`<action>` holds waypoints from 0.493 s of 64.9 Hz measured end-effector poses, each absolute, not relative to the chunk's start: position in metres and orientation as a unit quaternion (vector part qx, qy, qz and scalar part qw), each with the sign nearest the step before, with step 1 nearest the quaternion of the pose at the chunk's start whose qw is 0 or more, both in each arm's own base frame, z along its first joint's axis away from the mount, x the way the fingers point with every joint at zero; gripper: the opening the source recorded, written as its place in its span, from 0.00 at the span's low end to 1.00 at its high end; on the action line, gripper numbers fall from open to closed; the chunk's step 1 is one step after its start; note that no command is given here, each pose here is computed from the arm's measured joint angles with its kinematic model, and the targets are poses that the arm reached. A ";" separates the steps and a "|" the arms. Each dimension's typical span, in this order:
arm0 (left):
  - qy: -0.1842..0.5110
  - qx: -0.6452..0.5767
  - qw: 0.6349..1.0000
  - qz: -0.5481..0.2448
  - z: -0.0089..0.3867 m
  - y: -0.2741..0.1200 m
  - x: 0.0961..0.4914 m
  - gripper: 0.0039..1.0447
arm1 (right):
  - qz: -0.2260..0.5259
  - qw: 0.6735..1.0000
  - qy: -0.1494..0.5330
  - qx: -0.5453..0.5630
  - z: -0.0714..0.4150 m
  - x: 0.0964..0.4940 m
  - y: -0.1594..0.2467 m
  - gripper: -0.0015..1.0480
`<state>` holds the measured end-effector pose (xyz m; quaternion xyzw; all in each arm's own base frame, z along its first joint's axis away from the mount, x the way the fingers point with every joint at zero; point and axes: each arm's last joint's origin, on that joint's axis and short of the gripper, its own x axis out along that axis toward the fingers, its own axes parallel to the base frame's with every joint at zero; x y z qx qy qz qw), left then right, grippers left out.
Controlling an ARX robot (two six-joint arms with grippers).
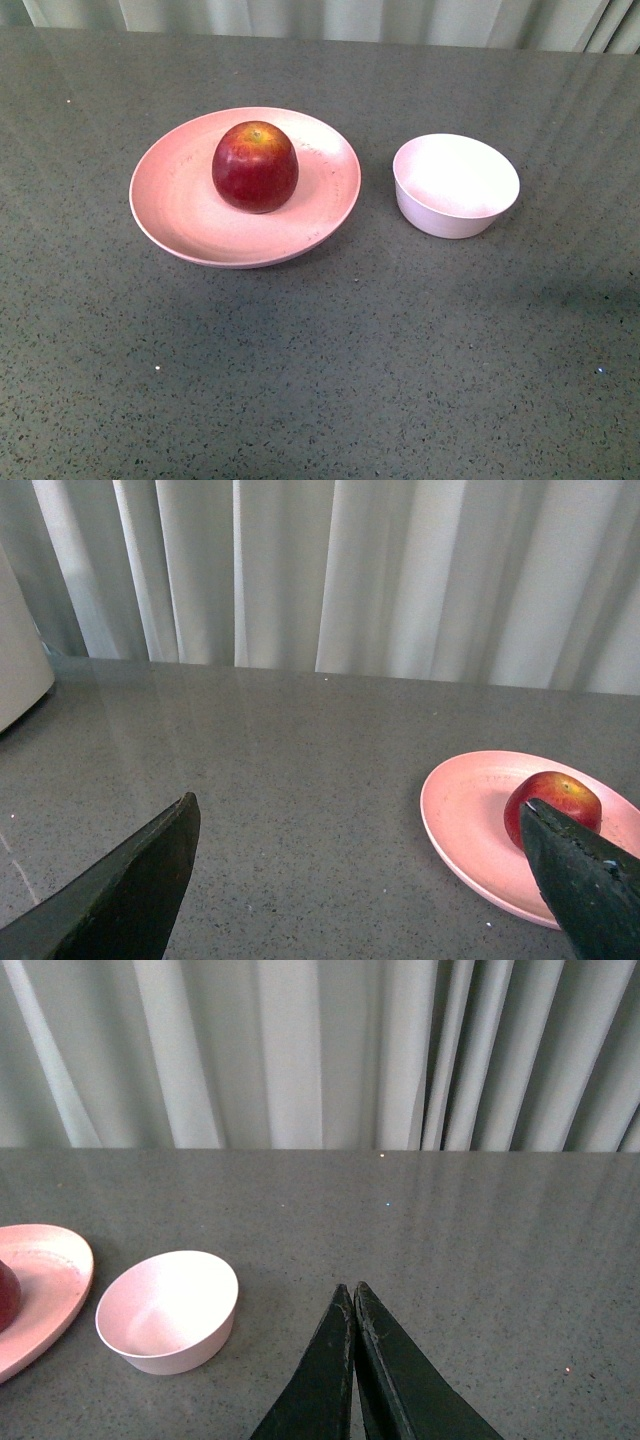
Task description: Move apple from plate to bowl
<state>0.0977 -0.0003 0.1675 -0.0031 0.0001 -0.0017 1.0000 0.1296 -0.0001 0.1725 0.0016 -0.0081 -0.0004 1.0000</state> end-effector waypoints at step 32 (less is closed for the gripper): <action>0.000 -0.003 1.000 -0.002 0.167 0.000 0.098 0.92 | 0.000 1.000 -0.012 0.002 0.174 0.115 0.000 0.02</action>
